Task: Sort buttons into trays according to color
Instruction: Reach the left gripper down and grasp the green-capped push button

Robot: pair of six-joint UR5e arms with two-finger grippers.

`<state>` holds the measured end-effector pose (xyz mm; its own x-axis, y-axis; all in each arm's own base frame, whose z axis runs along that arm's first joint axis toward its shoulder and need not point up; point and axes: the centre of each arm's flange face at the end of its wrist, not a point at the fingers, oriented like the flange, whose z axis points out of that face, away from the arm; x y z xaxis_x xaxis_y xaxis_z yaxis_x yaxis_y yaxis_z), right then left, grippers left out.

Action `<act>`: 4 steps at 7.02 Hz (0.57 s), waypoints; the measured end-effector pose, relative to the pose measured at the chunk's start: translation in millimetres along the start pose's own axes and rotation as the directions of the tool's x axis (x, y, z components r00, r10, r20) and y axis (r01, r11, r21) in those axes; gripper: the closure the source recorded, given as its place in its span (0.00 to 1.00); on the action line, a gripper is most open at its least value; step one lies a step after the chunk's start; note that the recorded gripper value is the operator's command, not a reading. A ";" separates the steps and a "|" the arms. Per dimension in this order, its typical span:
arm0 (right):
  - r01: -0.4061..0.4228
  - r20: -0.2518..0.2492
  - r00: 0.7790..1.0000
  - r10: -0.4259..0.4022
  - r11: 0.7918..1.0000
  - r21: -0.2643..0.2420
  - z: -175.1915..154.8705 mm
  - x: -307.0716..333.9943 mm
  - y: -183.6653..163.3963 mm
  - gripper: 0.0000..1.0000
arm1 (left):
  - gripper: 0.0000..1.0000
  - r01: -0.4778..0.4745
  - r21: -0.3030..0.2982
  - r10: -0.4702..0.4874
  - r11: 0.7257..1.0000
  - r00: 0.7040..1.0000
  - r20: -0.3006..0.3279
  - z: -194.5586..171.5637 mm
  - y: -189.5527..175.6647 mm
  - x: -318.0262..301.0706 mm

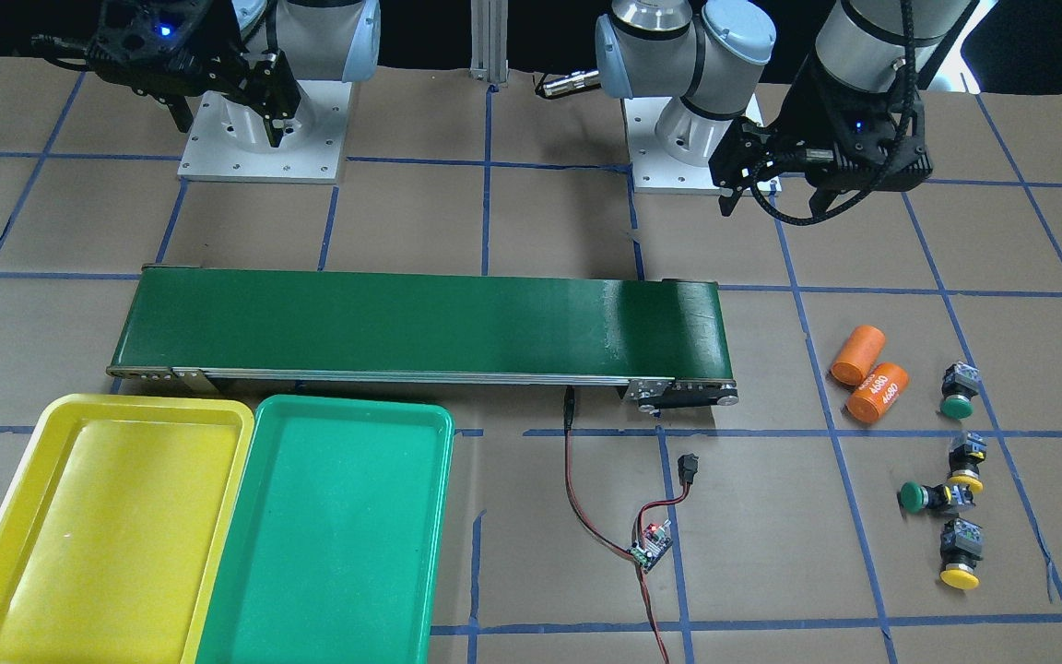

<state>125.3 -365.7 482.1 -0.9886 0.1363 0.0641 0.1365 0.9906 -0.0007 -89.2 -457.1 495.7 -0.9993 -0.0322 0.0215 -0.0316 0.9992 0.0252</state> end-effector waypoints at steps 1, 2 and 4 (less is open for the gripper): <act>-0.008 0.001 1.000 0.008 1.000 0.007 0.9 1.0 -8.9 0.00 | 0.00 0.007 0.003 -0.007 1.000 1.000 0.000 -2.8 1.4 -2.0; -0.013 0.011 1.000 0.013 1.000 0.014 4.8 -0.4 -19.2 0.00 | 0.00 0.010 0.004 -0.010 1.000 1.000 0.000 -5.0 2.5 -3.4; -0.015 0.057 0.998 0.013 0.999 0.029 6.6 -5.7 -27.1 0.00 | 0.00 0.013 0.000 -0.013 1.000 1.000 0.000 -2.1 0.8 -6.8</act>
<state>126.9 -393.3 475.2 -0.9887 0.1498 0.0070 0.1495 0.9883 -0.0309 -82.4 -456.1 497.7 -0.9987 -0.0456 0.0211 -0.0451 0.9987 0.0253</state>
